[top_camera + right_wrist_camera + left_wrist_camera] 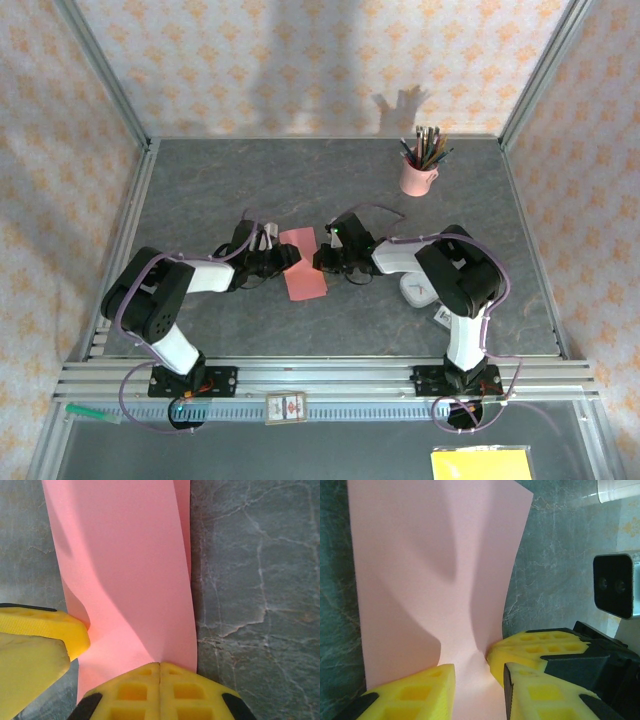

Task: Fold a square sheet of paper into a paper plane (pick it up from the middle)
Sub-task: First fold the square sheet of paper in half at the center of the table.

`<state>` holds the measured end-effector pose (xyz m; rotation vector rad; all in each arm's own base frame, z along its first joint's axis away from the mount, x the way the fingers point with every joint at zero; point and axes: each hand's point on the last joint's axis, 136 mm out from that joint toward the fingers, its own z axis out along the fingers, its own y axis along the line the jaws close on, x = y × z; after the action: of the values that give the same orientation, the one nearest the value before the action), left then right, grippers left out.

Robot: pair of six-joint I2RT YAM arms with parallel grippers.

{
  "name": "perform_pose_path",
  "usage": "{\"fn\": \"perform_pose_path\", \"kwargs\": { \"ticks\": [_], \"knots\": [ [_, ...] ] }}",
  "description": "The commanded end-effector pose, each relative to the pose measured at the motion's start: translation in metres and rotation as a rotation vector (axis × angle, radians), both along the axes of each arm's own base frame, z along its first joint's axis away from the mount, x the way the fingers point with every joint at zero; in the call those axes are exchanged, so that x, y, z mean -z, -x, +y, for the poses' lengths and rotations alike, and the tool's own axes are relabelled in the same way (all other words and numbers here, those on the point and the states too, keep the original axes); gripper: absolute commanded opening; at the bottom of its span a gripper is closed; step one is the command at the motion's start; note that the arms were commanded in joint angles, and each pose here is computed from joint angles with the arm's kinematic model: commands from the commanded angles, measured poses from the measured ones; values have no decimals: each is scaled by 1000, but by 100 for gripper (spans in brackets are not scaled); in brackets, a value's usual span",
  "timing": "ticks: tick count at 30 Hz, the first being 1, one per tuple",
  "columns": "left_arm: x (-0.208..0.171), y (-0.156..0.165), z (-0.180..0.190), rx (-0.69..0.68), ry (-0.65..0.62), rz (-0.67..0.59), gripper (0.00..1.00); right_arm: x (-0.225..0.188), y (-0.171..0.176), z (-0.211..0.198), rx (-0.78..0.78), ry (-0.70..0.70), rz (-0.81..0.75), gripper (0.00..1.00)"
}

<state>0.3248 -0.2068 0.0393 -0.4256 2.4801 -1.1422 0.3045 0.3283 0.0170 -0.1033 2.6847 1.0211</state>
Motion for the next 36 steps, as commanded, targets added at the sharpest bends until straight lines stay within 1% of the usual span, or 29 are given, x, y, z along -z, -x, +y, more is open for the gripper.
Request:
{"fn": "perform_pose_path", "kwargs": {
  "ticks": [1, 7, 11, 14, 21, 32, 36],
  "knots": [
    [-9, 1, -4, 17, 24, -19, 32, 80, 35, -69, 88, 322, 165, 0],
    [-26, 27, -8, 27, 97, -36, 30, 81, 36, -69, 91, 319, 169, 0],
    [-25, 39, -10, 27, 122, -30, 27, 82, 36, -69, 94, 318, 169, 0],
    [-21, 42, -13, 25, 136, -16, 25, 82, 36, -69, 93, 319, 167, 0],
    [-5, 42, -11, 19, 111, 9, 22, 81, 36, -70, 95, 319, 164, 0],
    [11, 50, -7, 16, 97, 47, 20, 81, 37, -71, 98, 322, 167, 0],
    [3, 48, -7, 13, 119, 29, 21, 80, 37, -71, 99, 321, 166, 0]
  ]
}}
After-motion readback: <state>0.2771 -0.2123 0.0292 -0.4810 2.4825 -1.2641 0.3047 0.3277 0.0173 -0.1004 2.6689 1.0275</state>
